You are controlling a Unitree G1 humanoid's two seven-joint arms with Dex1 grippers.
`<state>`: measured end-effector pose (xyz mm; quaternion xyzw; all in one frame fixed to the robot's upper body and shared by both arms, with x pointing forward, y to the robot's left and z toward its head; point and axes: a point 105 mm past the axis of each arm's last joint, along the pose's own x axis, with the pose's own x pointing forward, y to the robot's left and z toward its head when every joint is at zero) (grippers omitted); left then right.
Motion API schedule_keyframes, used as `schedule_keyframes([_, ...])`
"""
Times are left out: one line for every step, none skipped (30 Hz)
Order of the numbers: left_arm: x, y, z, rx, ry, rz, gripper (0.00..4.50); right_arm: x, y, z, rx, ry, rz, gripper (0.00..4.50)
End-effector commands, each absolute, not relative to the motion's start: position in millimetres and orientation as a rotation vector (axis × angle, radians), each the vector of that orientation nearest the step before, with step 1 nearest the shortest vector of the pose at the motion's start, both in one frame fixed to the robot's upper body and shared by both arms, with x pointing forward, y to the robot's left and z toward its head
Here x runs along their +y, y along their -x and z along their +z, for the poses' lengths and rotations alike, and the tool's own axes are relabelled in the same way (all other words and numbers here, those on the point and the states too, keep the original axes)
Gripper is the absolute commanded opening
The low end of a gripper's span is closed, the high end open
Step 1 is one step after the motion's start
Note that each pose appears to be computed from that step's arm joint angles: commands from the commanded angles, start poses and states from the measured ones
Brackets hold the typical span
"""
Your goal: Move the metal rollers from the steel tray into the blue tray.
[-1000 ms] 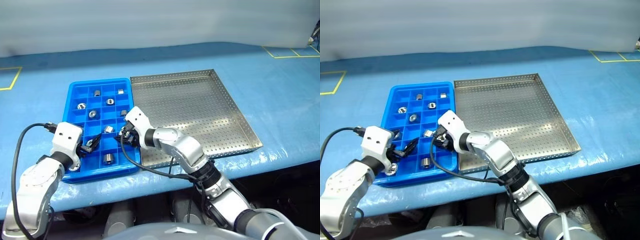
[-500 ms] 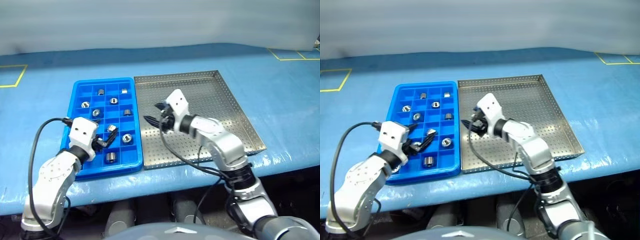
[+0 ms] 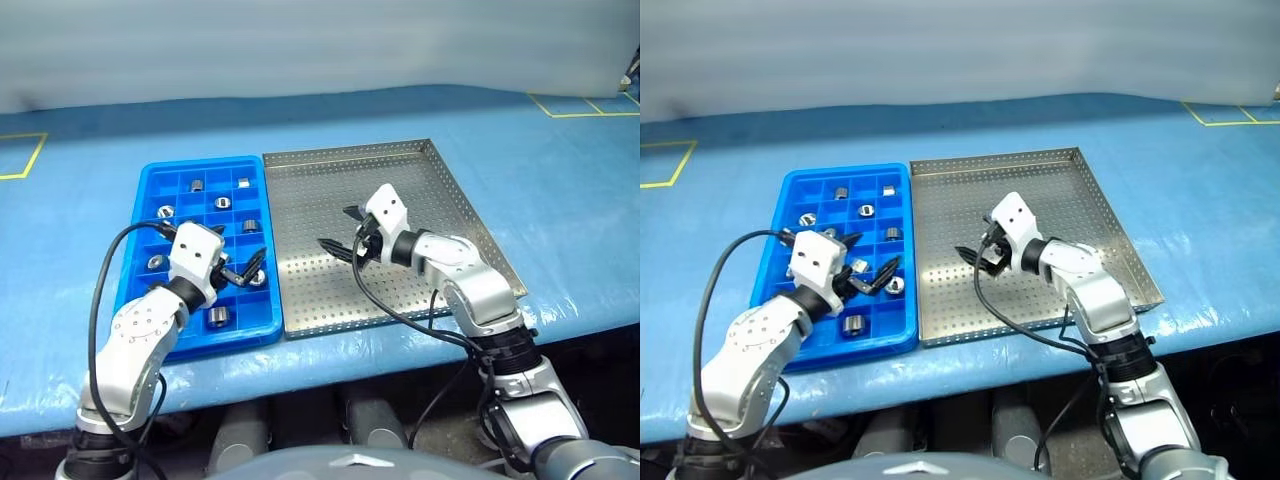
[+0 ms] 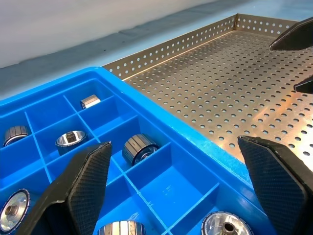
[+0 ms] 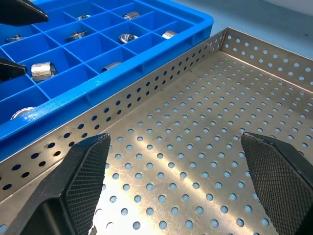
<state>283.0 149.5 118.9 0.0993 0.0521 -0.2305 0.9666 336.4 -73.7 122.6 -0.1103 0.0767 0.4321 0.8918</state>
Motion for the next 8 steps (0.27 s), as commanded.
schedule_keyframes([146.7,-283.4,127.1,0.074,-0.222,-0.473,4.5,-70.4,-331.1,133.8,0.102,0.244,0.92,4.48])
schedule_keyframes([146.4,-283.5,126.9,0.075,-0.222,-0.474,4.5,-70.7,-330.9,133.5,0.105,0.245,0.917,4.48])
schedule_keyframes([145.8,-283.7,126.6,0.076,-0.22,-0.476,4.5,-71.1,-331.3,133.1,0.107,0.246,0.913,4.48])
schedule_keyframes([144.6,-283.9,126.2,0.076,-0.222,-0.48,4.5,-71.6,-331.8,132.3,0.11,0.247,0.907,4.48])
schedule_keyframes([143.8,-284.1,126.0,0.077,-0.224,-0.482,4.5,-72.0,-332.1,131.7,0.113,0.247,0.904,4.48])
schedule_keyframes([143.6,-284.5,125.4,0.079,-0.231,-0.479,4.5,-72.4,-332.5,131.4,0.112,0.25,0.899,4.48])
schedule_keyframes([143.7,-284.8,125.0,0.08,-0.237,-0.477,4.5,-72.6,-332.7,131.3,0.112,0.252,0.896,4.48])
schedule_keyframes([143.9,-285.1,124.3,0.083,-0.24,-0.475,4.5,-72.7,-333.0,131.5,0.11,0.252,0.892,4.48])
